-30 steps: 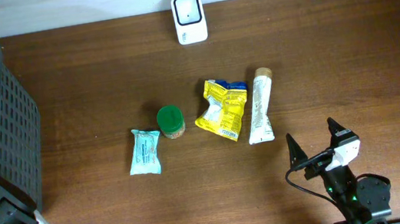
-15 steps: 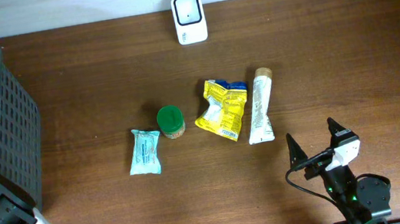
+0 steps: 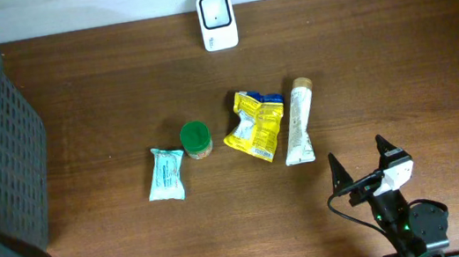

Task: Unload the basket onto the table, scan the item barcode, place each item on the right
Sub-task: 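Reach the left gripper into the basket and grasp the orange tissue pack, then carry the orange tissue pack out and drop it beside the jar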

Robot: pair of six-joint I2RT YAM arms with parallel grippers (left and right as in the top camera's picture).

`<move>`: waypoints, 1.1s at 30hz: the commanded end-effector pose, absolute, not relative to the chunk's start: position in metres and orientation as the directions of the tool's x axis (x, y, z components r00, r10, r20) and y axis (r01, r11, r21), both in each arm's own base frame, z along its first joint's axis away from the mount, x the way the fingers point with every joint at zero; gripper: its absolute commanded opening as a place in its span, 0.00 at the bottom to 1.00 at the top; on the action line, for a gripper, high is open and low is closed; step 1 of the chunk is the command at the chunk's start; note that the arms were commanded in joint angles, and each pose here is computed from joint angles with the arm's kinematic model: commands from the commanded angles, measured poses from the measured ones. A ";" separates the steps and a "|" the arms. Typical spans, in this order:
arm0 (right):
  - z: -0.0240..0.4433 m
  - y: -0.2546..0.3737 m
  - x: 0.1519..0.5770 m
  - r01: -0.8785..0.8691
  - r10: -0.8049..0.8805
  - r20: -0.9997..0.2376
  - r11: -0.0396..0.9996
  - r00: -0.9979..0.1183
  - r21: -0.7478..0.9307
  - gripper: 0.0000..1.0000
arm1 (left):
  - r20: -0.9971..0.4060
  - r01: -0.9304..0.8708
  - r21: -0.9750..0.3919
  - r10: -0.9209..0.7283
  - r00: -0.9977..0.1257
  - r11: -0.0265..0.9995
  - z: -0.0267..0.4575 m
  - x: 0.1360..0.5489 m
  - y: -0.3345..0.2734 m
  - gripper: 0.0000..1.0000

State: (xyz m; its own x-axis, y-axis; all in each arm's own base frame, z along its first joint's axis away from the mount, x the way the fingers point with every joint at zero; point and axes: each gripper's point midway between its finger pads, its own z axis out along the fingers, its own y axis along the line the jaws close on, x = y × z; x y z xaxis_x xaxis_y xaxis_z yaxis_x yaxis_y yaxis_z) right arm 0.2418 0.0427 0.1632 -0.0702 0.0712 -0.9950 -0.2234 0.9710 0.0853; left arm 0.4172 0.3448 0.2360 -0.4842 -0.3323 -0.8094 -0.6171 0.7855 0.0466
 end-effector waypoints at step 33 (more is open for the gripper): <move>0.160 0.045 0.241 -0.234 0.078 -0.994 0.968 -0.081 0.095 0.98 | -0.595 0.292 -0.151 0.149 -0.790 0.944 0.225 0.348 -0.135 0.00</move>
